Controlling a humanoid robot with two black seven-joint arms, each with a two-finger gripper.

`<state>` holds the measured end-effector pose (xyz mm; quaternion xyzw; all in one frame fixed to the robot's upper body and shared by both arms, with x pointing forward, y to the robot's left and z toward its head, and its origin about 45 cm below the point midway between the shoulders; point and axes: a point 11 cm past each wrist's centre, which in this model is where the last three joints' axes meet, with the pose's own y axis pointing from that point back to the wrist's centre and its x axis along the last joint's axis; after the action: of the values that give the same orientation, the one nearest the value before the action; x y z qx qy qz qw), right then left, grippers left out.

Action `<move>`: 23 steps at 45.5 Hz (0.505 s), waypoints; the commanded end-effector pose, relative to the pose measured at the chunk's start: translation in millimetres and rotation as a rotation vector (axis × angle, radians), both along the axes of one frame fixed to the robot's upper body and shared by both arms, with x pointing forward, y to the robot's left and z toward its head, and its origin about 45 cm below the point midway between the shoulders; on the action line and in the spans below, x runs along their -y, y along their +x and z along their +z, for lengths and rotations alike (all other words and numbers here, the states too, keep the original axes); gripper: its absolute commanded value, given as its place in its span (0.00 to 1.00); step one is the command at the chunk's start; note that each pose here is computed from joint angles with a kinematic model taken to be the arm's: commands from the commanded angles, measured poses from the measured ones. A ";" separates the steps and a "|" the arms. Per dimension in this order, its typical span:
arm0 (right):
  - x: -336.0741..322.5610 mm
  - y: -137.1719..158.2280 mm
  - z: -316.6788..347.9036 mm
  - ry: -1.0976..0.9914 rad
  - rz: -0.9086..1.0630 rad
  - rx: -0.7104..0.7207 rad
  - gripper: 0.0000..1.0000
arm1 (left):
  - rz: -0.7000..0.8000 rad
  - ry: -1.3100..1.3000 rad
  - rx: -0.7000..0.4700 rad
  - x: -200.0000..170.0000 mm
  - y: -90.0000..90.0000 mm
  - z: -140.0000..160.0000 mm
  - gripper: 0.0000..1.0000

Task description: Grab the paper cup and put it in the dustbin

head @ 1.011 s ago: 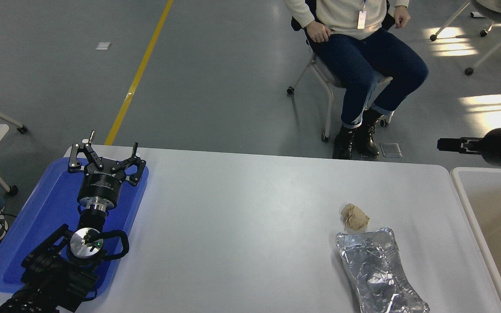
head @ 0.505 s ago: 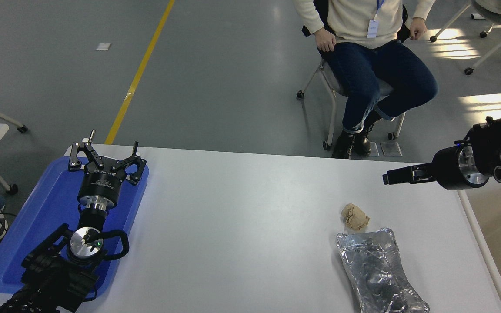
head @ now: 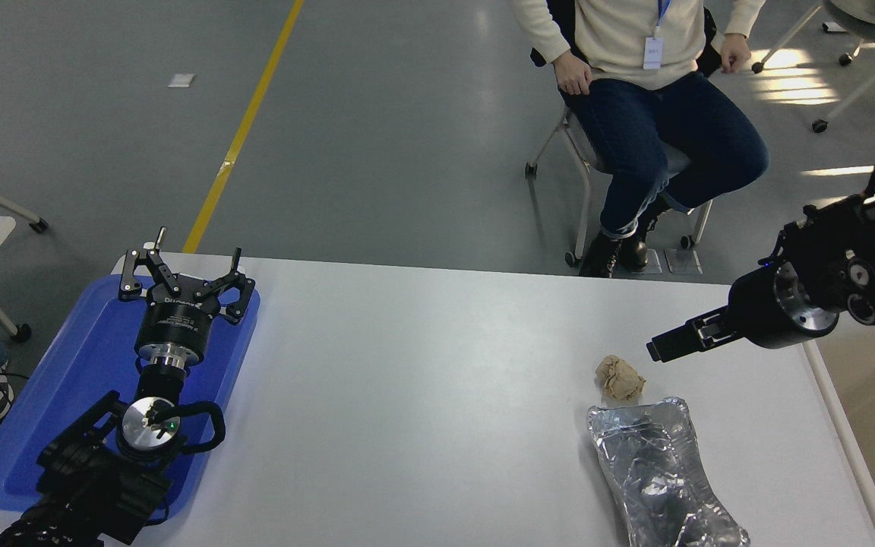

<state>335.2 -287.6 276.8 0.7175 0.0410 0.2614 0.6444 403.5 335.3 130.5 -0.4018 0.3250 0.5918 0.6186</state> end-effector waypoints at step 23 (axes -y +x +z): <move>-72.5 -9.8 64.8 0.257 -0.305 -0.225 1.00 | -0.002 0.001 0.000 0.3 0.0 0.0 1.00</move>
<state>327.9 -235.1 321.3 0.7839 -0.0045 0.1360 0.6058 403.6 335.0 130.5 -0.4011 0.3252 0.5912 0.6195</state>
